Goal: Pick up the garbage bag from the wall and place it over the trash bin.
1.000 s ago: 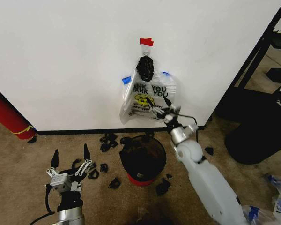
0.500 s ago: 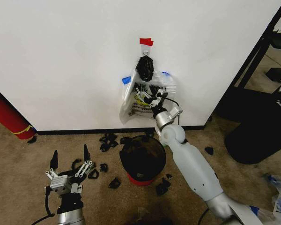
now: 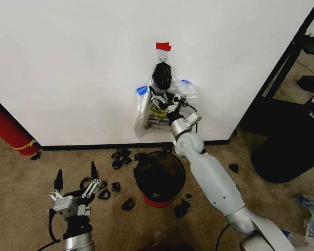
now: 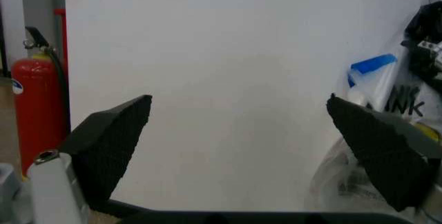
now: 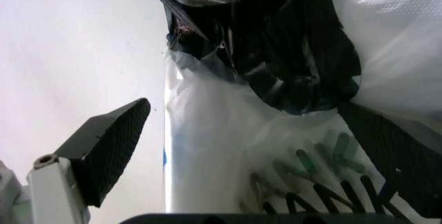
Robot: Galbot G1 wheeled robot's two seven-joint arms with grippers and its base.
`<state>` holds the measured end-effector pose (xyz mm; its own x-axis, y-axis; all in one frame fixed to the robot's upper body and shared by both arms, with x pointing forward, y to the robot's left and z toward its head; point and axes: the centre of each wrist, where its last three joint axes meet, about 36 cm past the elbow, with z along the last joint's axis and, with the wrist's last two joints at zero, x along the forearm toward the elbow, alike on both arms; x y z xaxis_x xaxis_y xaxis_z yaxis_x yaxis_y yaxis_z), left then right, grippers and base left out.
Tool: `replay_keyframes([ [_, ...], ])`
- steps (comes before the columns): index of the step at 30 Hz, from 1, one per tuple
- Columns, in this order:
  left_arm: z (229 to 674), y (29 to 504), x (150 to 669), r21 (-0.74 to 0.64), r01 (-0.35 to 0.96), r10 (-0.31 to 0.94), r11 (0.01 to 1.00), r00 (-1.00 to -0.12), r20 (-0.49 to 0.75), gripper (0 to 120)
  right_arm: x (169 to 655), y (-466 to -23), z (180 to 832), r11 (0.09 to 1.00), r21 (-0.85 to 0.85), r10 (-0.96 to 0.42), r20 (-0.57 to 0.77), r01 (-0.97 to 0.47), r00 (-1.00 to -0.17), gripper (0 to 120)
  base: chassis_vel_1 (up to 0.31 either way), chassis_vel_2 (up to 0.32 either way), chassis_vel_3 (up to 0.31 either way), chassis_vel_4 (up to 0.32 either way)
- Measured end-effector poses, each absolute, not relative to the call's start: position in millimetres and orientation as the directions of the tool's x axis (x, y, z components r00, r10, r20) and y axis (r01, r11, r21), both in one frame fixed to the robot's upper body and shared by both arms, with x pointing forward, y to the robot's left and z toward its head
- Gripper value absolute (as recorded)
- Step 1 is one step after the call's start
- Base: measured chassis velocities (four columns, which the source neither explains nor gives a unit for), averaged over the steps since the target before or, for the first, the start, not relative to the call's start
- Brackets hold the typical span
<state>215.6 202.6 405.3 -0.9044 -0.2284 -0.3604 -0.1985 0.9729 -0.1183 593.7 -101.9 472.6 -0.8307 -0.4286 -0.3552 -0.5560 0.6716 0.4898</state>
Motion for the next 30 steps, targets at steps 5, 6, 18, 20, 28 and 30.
replay_keyframes([
  [5,403,203,217,-0.117,-0.199,-0.228,0.973,-0.905,-0.358,100,596,-103,474,0.678,0.482,-0.427,-0.357,-0.556,-0.831,98,0.0,0.0,0.0,0.0],
  [6,402,202,217,-0.117,-0.196,-0.226,0.974,-0.906,-0.357,100,596,-104,474,0.68,0.479,-0.427,-0.357,-0.555,-0.831,94,0.0,0.0,0.0,0.0],
  [18,399,200,223,-0.116,-0.184,-0.214,0.976,-0.91,-0.355,100,595,-107,473,0.693,0.461,-0.429,-0.353,-0.554,-0.831,53,0.0,0.0,0.0,0.0],
  [20,398,199,222,-0.114,-0.179,-0.208,0.977,-0.913,-0.351,100,597,-108,472,0.697,0.458,-0.429,-0.35,-0.552,-0.832,45,0.0,0.0,0.0,0.0],
  [28,401,203,224,-0.098,-0.165,-0.19,0.981,-0.913,-0.361,100,604,-113,477,0.705,0.453,-0.423,-0.349,-0.546,-0.836,15,0.0,0.0,0.0,0.0],
  [30,401,203,224,-0.1,-0.167,-0.193,0.981,-0.912,-0.361,100,603,-113,477,0.706,0.448,-0.426,-0.35,-0.548,-0.835,10,0.0,0.0,0.0,0.0],
])
